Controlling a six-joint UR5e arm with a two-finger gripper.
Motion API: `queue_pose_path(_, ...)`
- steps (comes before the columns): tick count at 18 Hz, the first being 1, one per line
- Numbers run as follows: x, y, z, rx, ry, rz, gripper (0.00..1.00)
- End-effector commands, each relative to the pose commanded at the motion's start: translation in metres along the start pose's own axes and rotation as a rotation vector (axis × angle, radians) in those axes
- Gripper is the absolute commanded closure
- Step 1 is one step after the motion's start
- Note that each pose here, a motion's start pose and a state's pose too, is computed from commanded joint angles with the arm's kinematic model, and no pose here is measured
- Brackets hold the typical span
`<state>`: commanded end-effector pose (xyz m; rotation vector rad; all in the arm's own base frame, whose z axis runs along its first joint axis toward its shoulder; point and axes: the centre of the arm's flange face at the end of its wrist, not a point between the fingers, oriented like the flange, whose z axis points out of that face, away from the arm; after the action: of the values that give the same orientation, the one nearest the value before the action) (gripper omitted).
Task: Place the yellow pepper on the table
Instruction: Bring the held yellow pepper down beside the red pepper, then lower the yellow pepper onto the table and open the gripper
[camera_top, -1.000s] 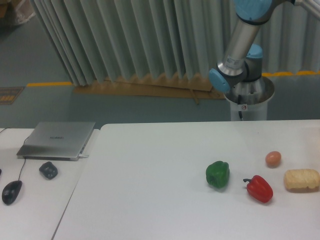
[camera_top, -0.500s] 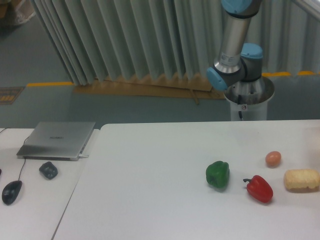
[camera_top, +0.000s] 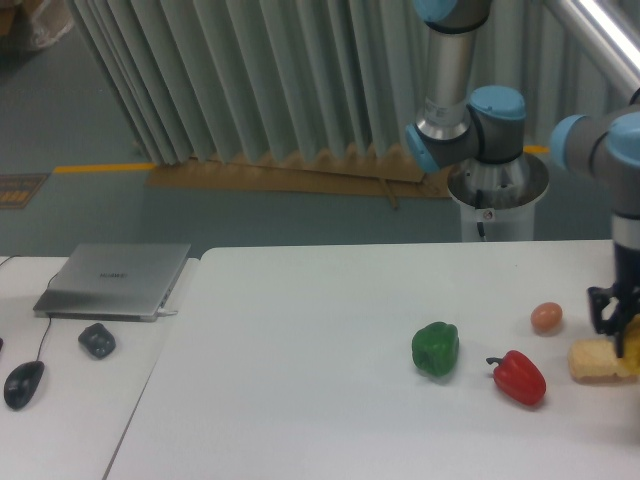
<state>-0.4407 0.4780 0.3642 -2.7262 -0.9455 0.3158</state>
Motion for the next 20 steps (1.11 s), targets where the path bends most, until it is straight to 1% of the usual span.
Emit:
queue_pose_path(5,0.04,-0.008,0.038,-0.066,-0.054,0.089,0.44)
queue_pose_path(7,0.054,-0.009,0.048,-0.079,-0.061,0.111,0.44)
queue_pose_path(13,0.058,-0.008,0.055,-0.088,-0.058,0.127,0.43)
queue_pose_path(14,0.058,-0.008,0.054,-0.086,-0.058,0.129,0.38)
queue_pose_path(15,0.058,-0.007,0.055,-0.088,-0.059,0.13,0.31)
queue_pose_path(16,0.058,-0.007,0.054,-0.088,-0.059,0.132,0.3)
queue_pose_path(17,0.058,-0.006,0.054,-0.09,-0.057,0.135,0.25)
queue_pose_path(20,0.059,-0.004,0.054,-0.091,-0.056,0.141,0.24)
